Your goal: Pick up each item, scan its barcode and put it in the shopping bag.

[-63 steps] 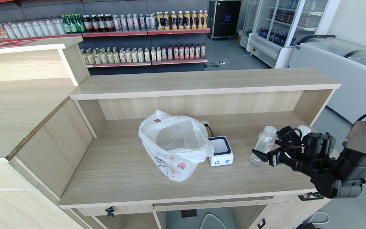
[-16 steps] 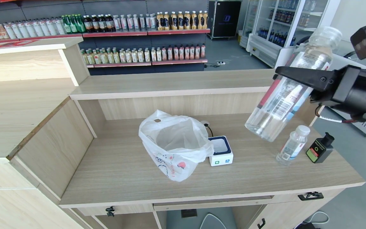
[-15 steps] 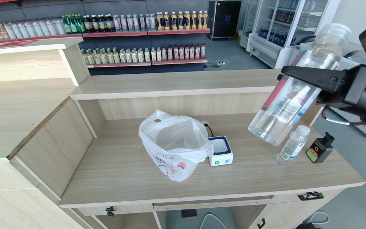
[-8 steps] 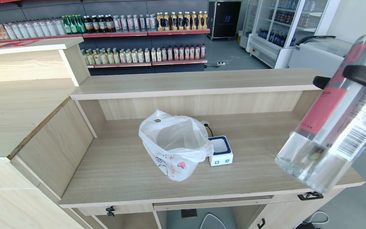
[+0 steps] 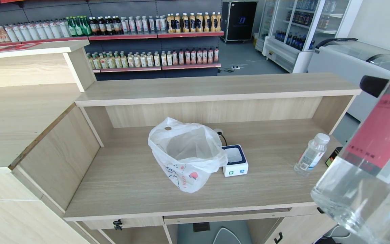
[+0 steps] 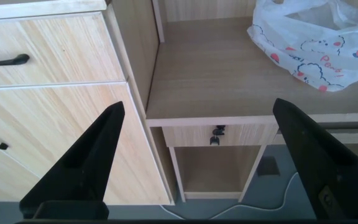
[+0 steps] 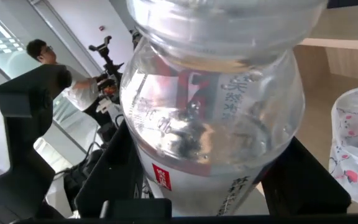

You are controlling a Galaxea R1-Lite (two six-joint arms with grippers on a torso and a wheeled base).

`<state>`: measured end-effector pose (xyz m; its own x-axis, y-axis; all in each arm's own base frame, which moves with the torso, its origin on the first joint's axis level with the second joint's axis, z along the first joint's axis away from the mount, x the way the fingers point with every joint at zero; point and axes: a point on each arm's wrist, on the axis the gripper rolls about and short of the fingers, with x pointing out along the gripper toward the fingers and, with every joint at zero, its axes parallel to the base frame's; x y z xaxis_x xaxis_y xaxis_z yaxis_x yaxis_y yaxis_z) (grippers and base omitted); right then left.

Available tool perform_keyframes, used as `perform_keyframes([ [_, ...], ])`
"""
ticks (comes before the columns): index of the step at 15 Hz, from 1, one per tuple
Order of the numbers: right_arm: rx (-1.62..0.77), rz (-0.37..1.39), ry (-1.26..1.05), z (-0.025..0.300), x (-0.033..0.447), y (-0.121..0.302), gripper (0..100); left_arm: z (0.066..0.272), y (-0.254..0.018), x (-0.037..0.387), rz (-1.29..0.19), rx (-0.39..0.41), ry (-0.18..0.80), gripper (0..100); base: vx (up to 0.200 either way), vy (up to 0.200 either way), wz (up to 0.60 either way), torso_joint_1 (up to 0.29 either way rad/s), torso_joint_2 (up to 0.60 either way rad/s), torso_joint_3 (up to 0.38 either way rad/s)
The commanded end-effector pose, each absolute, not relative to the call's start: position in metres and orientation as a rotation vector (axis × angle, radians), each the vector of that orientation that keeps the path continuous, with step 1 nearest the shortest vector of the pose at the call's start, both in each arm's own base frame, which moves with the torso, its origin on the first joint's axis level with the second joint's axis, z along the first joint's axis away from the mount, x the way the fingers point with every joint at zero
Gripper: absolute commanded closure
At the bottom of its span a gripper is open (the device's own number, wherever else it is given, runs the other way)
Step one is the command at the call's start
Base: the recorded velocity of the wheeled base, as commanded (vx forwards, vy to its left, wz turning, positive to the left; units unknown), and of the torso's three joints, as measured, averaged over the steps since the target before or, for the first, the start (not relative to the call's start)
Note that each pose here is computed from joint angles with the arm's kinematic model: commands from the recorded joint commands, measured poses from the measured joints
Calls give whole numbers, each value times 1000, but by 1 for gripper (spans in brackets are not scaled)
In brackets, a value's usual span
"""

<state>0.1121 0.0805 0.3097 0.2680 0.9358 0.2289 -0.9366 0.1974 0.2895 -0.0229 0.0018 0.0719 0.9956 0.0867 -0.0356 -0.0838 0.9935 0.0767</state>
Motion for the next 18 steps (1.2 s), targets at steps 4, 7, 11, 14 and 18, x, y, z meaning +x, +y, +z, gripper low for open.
perform_keyframes([
  [4,402,1361,32,308,116,88,100,72,2,-23,86,75,38,0,0,0,0,0,0,0],
  [7,395,1361,25,310,119,89,100,72,2,-23,86,75,38,0,0,0,0,0,0,0],
  [11,392,1361,20,310,116,88,100,72,2,-23,86,75,38,0,0,0,0,0,0,0],
  [14,392,1361,20,309,116,88,100,72,2,-23,86,75,38,0,0,0,0,0,0,0],
  [18,388,1347,23,307,119,87,100,72,2,-23,86,75,38,0,0,0,0,0,0,0],
])
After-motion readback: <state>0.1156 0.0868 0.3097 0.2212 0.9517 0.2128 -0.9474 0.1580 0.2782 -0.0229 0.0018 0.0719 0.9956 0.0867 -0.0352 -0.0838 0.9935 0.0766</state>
